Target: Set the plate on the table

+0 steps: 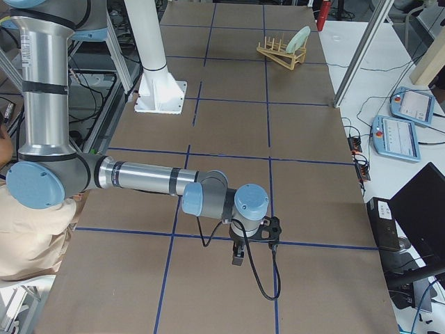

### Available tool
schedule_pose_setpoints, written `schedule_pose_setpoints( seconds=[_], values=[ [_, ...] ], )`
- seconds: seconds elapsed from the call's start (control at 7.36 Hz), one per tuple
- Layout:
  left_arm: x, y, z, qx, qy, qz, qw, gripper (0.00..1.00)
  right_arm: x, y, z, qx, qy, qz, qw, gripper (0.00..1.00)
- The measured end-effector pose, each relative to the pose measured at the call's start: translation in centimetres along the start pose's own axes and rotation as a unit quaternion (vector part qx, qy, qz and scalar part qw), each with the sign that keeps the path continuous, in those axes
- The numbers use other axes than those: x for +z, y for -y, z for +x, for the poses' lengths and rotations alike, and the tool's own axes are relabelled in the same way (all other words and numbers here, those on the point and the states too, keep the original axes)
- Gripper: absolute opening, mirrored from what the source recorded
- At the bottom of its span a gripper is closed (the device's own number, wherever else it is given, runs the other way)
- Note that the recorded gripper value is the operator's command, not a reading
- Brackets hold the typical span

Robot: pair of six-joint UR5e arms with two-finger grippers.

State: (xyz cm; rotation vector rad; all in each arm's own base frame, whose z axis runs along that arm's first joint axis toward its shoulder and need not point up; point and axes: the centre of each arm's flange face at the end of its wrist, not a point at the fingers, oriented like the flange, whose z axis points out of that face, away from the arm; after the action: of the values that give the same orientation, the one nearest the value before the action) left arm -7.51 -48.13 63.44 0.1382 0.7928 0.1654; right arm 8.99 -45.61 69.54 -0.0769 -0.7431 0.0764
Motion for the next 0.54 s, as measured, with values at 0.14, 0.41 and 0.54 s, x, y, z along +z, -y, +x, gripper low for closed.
schedule_pose_setpoints(
  seconds=[0.14, 0.41, 0.54],
  values=[
    [-0.07, 0.09, 0.08, 0.001, 0.000, 0.001, 1.0000, 1.00, -0.02, 0.00, -0.02, 0.000, 0.000, 0.000, 1.0000, 1.00],
    [-0.32, 0.24, 0.28, 0.003, 0.001, 0.003, 1.0000, 1.00, -0.03, 0.00, -0.02, 0.000, 0.000, 0.000, 1.0000, 1.00],
    [-0.67, 0.70, 0.54, 0.009, 0.002, 0.008, 0.9999, 1.00, -0.02, 0.00, -0.02, 0.000, 0.000, 0.000, 1.0000, 1.00]
  ],
)
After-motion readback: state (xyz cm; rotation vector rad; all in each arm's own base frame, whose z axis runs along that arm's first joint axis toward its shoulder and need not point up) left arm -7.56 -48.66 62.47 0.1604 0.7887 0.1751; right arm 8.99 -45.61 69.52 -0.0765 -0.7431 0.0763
